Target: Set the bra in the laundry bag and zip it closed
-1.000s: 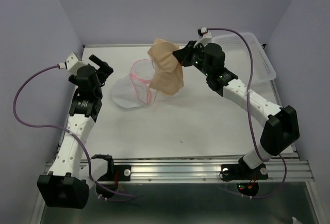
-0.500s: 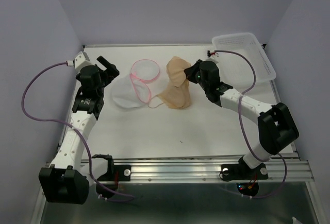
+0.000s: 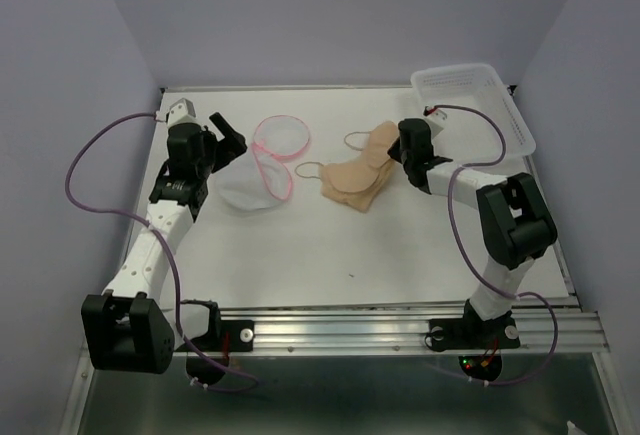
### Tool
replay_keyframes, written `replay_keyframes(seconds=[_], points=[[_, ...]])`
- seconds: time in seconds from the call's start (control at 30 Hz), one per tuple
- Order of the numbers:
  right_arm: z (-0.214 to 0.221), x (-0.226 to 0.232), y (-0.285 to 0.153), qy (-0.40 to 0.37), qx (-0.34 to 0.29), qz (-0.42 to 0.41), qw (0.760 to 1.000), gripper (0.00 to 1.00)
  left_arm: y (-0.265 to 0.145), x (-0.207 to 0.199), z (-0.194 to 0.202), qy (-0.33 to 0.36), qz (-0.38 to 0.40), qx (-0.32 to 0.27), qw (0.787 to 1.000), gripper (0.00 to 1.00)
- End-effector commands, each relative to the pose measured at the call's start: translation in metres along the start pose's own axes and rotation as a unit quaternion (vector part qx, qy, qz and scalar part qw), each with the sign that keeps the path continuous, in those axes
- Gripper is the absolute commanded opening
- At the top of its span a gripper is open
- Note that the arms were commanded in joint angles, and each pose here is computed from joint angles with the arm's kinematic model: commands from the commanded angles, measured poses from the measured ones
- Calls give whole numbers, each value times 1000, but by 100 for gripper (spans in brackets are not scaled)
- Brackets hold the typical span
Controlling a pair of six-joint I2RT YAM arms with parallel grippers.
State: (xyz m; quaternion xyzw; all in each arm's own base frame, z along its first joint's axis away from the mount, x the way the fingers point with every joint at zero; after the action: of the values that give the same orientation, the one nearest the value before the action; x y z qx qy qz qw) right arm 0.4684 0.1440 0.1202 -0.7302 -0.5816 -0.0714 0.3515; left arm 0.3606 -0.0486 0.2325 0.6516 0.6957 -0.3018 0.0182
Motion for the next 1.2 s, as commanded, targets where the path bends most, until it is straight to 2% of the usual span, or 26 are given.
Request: replay_keyframes(seconds=[0.0,0.03,0.1,0.23,0.27,0.3,0.5,0.67,0.93,0.97,1.17], points=[[-24,13,6,-16,-40,-6,999,35,-2,-27,-15,23,55,-11,998,99],[-23,12,7,-24,-39,-6,999,47,-1,-28,-14,26,56,-9,998,99],[-22,10,8,-35,-37,-2,999,56,0,-30,-13,28,58,-7,998,99],[-31,10,1,-48,-48,-1,998,60,-2,-31,-15,31,58,-12,998,99],[-32,8,0,-52,-50,3,997,63,-2,-31,-17,31,57,-14,998,99],[-36,9,-4,-54,-53,0,997,70,-3,-30,-18,32,55,-17,998,99],[-35,5,-11,-78,-32,13,996,83,-4,-30,-18,34,56,-18,998,99],[-35,-9,-5,-80,-36,43,995,84,-5,-41,-3,50,81,3,995,99],[-23,-28,23,-44,20,44,998,84,-2,-116,62,85,197,79,974,99],[-21,-33,27,-45,24,50,997,84,4,-117,76,92,190,102,972,99],[-16,-28,27,-84,45,26,995,84,18,-134,104,93,201,148,964,99]])
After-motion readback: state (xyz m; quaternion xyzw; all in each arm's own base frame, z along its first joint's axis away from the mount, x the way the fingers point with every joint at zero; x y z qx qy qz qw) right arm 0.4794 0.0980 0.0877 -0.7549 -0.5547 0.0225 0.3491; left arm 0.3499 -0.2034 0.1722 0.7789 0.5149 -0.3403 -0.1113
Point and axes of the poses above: each gripper's point midway between its finger pads, its own y axis out along the fingers, its own x axis along the line the jaws close on, z = x × y, the point moved 2 cm from there along -y, back along the fingers, and after that the axes turned 5 degrees about y, right-handed, at the moved point
